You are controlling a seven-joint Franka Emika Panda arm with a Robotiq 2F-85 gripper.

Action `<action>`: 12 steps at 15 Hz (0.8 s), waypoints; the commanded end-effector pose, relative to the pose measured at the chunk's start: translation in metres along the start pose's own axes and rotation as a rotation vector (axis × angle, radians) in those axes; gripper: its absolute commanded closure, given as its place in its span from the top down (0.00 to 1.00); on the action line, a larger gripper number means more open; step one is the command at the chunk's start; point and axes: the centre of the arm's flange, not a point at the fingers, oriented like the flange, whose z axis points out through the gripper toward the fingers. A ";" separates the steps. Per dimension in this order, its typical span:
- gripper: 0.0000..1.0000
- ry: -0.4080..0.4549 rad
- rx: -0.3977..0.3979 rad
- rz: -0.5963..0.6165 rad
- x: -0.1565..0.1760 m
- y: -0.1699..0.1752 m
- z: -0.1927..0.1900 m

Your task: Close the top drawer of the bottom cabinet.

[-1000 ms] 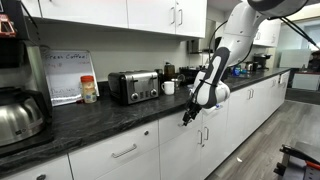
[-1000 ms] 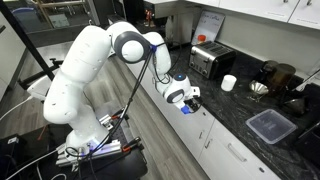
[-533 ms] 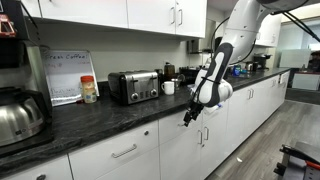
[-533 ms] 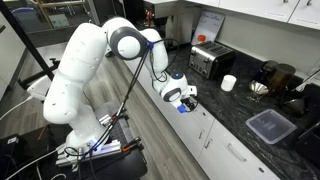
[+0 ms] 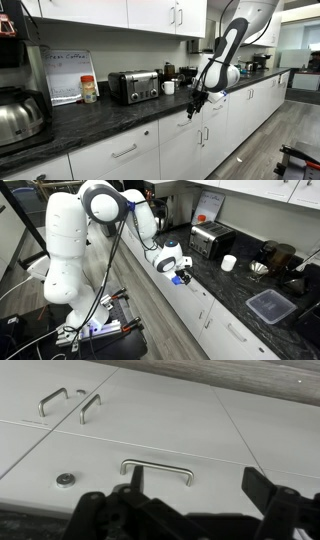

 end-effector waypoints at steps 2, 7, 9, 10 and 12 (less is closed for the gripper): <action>1.00 -0.020 -0.026 -0.027 0.005 -0.006 -0.059; 1.00 0.049 -0.007 -0.044 0.036 -0.007 -0.109; 1.00 0.065 0.027 -0.028 0.049 -0.006 -0.124; 1.00 0.067 0.041 -0.018 0.055 -0.007 -0.130; 1.00 0.046 0.056 0.004 0.066 -0.004 -0.142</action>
